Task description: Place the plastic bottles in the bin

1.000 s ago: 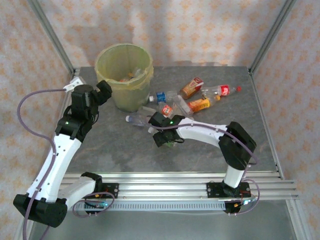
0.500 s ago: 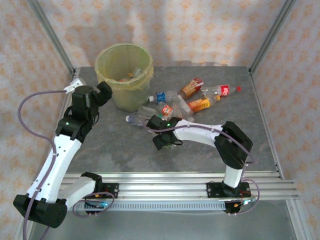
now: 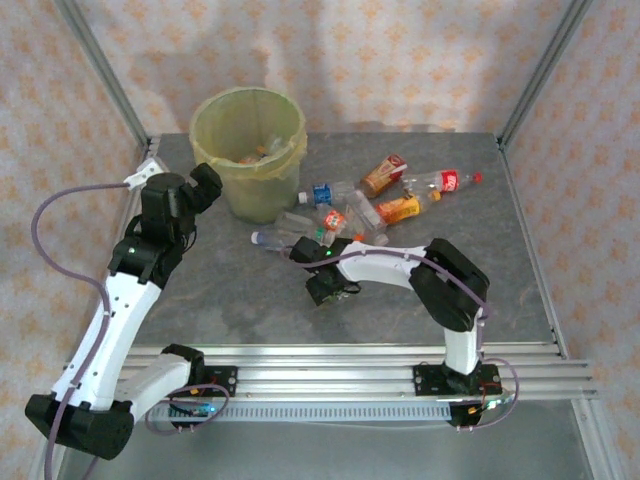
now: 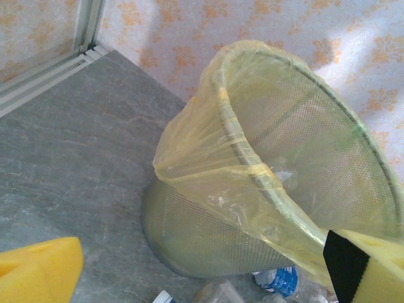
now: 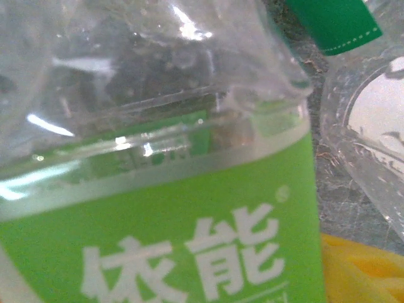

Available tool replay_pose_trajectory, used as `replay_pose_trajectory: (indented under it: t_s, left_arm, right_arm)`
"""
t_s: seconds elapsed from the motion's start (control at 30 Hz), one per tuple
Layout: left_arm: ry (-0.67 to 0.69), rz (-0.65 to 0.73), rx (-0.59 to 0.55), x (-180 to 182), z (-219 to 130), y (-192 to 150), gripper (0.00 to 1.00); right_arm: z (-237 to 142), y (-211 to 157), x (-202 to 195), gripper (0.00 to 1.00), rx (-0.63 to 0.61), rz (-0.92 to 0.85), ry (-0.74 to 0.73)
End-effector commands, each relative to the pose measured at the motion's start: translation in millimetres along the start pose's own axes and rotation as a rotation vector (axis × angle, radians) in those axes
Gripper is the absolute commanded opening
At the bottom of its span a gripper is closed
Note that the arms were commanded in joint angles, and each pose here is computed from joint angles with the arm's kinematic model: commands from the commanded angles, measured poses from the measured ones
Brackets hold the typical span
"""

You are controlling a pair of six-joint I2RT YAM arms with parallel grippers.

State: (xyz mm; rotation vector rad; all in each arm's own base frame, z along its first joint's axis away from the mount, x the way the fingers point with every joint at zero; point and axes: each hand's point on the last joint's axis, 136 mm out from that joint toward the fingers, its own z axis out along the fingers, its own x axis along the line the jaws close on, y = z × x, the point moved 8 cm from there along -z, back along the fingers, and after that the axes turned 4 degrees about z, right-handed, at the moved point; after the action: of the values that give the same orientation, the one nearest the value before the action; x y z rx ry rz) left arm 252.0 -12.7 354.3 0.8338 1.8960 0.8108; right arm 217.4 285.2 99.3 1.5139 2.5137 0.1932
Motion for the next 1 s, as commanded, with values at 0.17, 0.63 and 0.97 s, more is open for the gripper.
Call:
replay_pose_trajectory:
  t_s: [0.17,0.63,0.97]
  left_arm:
    - [0.035,-0.030,-0.022,8.2,-5.8,1.5,1.00]
    - [-0.021,-0.017,-0.001,1.5,-9.1,3.5,1.00]
    - [-0.187,0.053,0.113,-25.1,-1.0,0.9,1.00]
  right_arm:
    - [-4.4,-9.3,4.4,0.61,0.006,-0.075,-0.063]
    - [-65.1,-2.9,-0.3,0.32,-0.180,-0.063,0.028]
    - [-117.7,1.6,-16.4,0.31,-0.420,-0.001,0.079]
